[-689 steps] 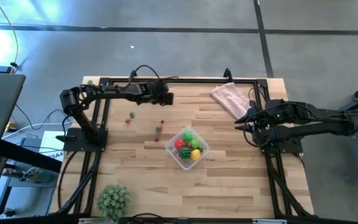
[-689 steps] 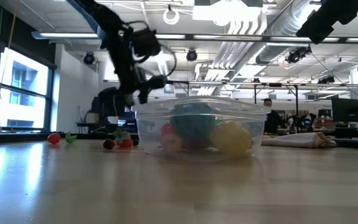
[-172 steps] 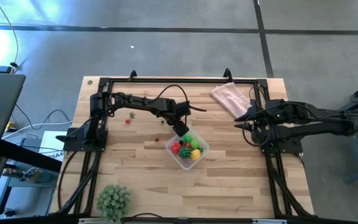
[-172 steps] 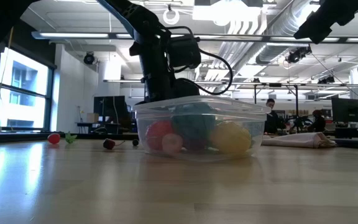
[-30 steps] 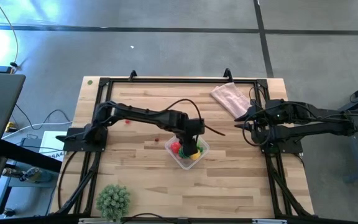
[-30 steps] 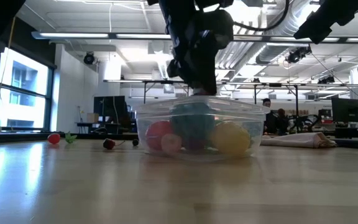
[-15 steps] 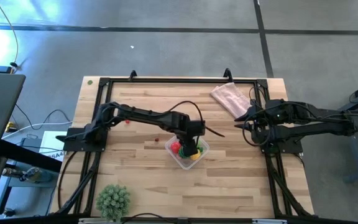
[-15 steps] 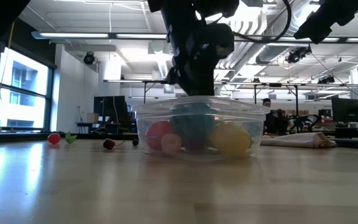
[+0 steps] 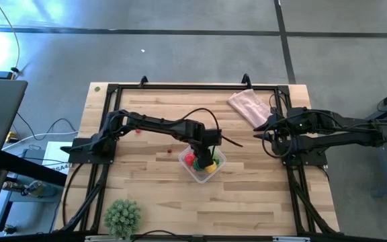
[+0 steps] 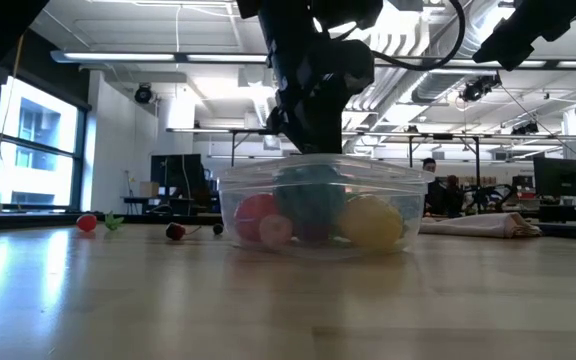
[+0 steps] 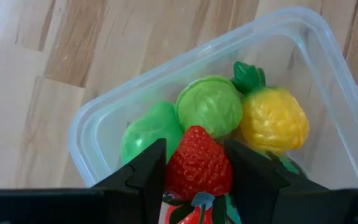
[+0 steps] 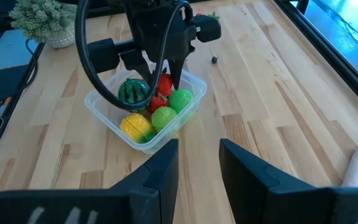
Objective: Pick and placing Produce into tupperware
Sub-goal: Put the red strawberry into the transparent container, then put the red cherry into the transparent container
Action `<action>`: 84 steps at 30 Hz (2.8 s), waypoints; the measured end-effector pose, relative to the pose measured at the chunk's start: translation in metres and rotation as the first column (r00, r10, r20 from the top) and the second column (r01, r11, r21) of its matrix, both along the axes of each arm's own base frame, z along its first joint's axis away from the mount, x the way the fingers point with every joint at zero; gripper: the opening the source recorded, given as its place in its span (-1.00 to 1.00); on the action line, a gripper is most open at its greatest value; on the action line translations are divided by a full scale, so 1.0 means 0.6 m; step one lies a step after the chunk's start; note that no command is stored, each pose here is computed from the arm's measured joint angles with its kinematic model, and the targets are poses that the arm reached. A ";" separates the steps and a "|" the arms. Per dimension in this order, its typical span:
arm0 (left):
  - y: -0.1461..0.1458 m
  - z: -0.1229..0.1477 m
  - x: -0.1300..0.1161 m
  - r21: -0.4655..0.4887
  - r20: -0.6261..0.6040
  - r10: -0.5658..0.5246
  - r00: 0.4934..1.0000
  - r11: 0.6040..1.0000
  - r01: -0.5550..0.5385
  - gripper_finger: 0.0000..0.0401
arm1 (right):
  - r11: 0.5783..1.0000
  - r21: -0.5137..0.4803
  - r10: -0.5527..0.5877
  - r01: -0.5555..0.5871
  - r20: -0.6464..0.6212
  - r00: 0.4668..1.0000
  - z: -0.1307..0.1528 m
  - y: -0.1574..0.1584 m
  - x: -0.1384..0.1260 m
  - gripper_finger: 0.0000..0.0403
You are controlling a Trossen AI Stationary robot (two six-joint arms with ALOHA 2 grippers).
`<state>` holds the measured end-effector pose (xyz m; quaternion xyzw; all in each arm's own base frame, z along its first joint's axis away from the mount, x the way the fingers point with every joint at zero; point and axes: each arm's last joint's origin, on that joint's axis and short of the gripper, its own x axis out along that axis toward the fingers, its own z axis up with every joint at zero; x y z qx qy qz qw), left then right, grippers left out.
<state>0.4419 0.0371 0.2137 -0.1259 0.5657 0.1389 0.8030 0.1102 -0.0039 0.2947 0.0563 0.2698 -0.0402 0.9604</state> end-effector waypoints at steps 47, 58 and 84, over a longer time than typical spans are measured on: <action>0.009 0.023 -0.011 -0.013 0.021 0.078 0.997 0.997 -0.078 -0.04 | 1.000 0.000 0.000 0.000 0.000 1.000 0.000 0.000 0.000 -0.48; 0.058 0.079 -0.053 -0.079 0.025 0.323 0.946 0.944 -0.320 -0.17 | 1.000 0.000 -0.001 0.001 0.000 1.000 0.000 0.000 0.000 -0.48; 0.069 0.174 -0.160 0.059 -0.049 0.568 0.822 0.823 -0.565 -0.17 | 1.000 -0.001 0.000 0.000 0.000 1.000 0.000 0.000 0.000 -0.48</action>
